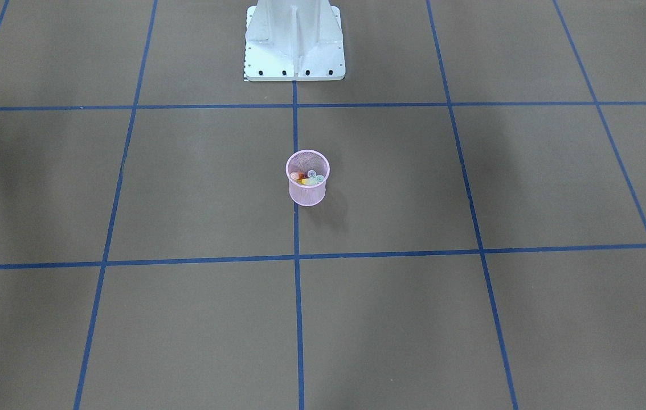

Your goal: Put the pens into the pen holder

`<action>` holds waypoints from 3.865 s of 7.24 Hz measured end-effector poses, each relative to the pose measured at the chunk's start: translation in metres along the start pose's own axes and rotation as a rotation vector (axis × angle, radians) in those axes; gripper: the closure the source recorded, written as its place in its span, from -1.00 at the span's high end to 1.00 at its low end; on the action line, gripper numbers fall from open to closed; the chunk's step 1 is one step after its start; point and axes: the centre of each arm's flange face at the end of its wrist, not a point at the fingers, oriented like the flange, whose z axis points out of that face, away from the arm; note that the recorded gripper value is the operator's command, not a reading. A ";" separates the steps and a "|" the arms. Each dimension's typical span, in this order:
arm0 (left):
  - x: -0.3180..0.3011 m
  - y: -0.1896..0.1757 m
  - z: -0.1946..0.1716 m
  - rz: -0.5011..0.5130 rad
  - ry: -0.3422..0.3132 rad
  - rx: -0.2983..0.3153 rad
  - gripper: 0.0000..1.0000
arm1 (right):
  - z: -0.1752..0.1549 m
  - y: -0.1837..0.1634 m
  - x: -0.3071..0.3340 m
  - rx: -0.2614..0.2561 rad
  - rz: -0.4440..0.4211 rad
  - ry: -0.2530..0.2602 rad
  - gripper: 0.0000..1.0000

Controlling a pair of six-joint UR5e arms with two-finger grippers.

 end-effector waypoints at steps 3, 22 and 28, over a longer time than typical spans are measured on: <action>-0.012 0.012 0.016 -0.001 0.017 0.004 0.99 | 0.028 0.018 0.054 -0.025 0.091 -0.047 0.99; -0.094 0.095 0.052 -0.158 0.147 -0.040 0.99 | 0.064 0.089 0.145 0.020 0.196 -0.133 0.99; -0.093 0.091 0.050 -0.156 0.141 -0.037 0.99 | 0.062 0.087 0.144 0.022 0.196 -0.132 0.99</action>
